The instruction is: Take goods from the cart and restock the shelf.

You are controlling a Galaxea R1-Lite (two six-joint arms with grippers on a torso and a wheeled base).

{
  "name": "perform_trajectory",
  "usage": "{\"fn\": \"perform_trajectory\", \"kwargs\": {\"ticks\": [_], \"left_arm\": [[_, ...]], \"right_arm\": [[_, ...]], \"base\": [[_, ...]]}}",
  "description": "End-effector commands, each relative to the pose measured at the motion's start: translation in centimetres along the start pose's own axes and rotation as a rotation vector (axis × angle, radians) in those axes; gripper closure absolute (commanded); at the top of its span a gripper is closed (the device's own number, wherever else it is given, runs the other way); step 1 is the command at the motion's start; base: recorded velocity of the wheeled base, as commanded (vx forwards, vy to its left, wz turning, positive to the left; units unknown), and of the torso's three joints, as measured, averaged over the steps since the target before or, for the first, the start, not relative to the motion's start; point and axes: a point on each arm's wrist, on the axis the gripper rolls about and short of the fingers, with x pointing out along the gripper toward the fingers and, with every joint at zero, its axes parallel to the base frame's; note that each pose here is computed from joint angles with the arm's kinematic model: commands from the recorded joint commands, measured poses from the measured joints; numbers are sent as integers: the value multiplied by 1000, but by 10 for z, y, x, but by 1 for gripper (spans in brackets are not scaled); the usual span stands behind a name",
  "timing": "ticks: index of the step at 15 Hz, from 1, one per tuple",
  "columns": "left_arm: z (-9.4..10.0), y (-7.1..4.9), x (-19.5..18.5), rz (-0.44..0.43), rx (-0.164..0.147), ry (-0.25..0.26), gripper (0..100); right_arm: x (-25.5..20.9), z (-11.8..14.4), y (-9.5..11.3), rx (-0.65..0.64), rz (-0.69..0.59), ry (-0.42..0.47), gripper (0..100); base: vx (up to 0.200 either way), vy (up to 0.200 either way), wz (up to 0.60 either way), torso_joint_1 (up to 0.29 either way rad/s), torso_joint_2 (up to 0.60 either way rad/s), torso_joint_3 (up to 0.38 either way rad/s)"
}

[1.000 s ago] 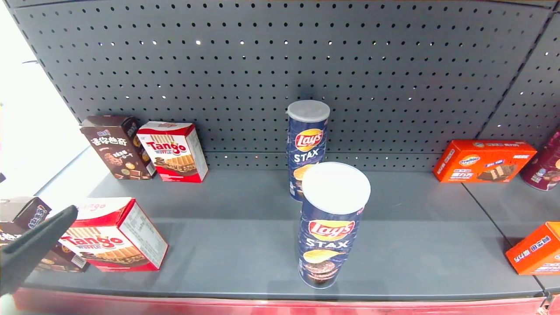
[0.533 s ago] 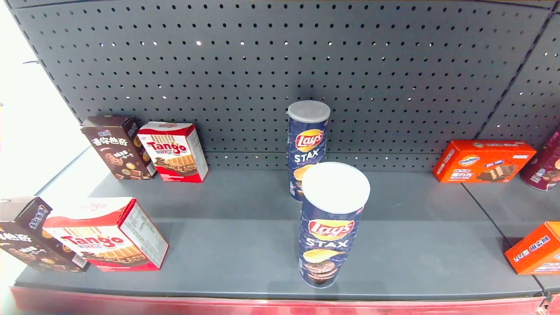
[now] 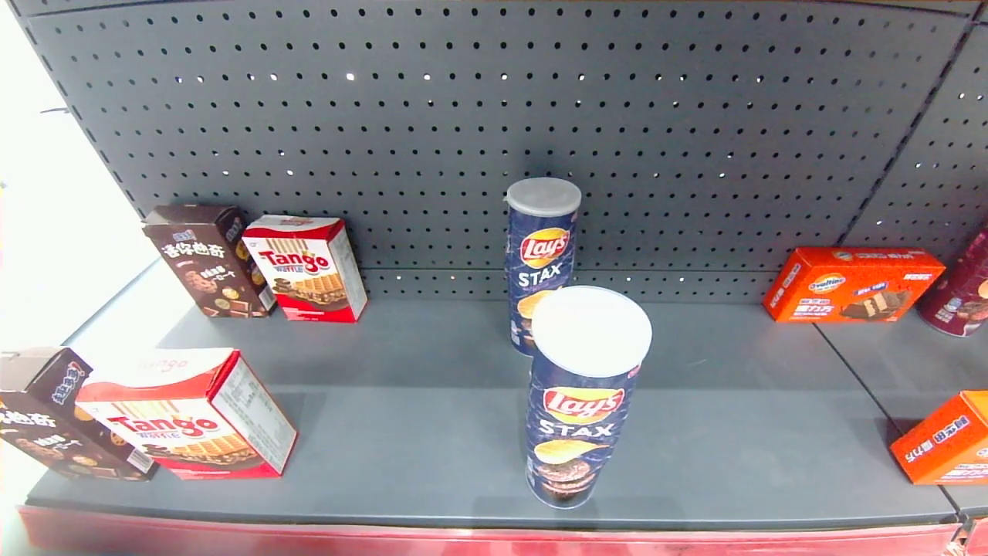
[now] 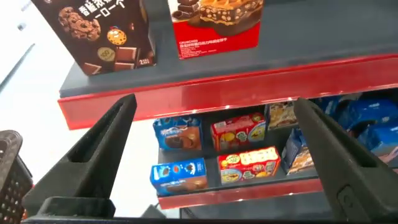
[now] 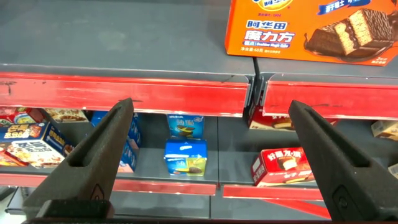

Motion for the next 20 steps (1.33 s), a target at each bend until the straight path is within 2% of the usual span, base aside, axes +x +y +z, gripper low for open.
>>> {"fn": "perform_trajectory", "kwargs": {"ticks": [1,2,4,5,6,7,10,13,17,18,19,20], "left_arm": [[0,0,-1,3,-29,-12,0],[0,0,-1,6,-40,-12,0],[0,0,-1,5,-29,-12,0],[0,1,-1,28,-26,-11,0],[0,2,-1,112,-25,-6,0],[0,3,-1,133,-32,-6,0],[0,3,-1,116,-35,-6,0],[0,2,-1,99,-79,-11,0],[0,2,-1,96,-82,-11,0],[0,2,-1,89,-79,-10,0],[0,2,-1,83,-79,-10,0],[0,2,-1,83,-79,-10,0]], "right_arm": [[0,0,0,0,0,1,0],[0,0,0,0,0,1,0],[0,0,0,0,0,1,0],[0,0,0,0,0,1,0],[0,0,0,0,0,1,0],[0,0,0,-1,1,1,0],[0,0,0,-1,1,2,0],[0,0,0,-1,1,1,0],[0,0,0,-8,12,-2,0],[-2,48,0,-19,61,-82,0],[23,92,2,-17,88,16,0],[34,111,4,-19,112,17,0]], "base": [[0,0,0,0,0,0],[0,0,0,0,0,0],[0,0,0,0,0,0],[0,0,0,0,0,0],[0,0,0,0,0,0],[0,0,0,0,0,0],[0,0,0,0,0,0],[0,0,0,0,0,0],[0,0,0,0,0,0],[0,0,0,0,0,0],[0,0,0,0,0,0],[0,0,0,0,0,0]]}}
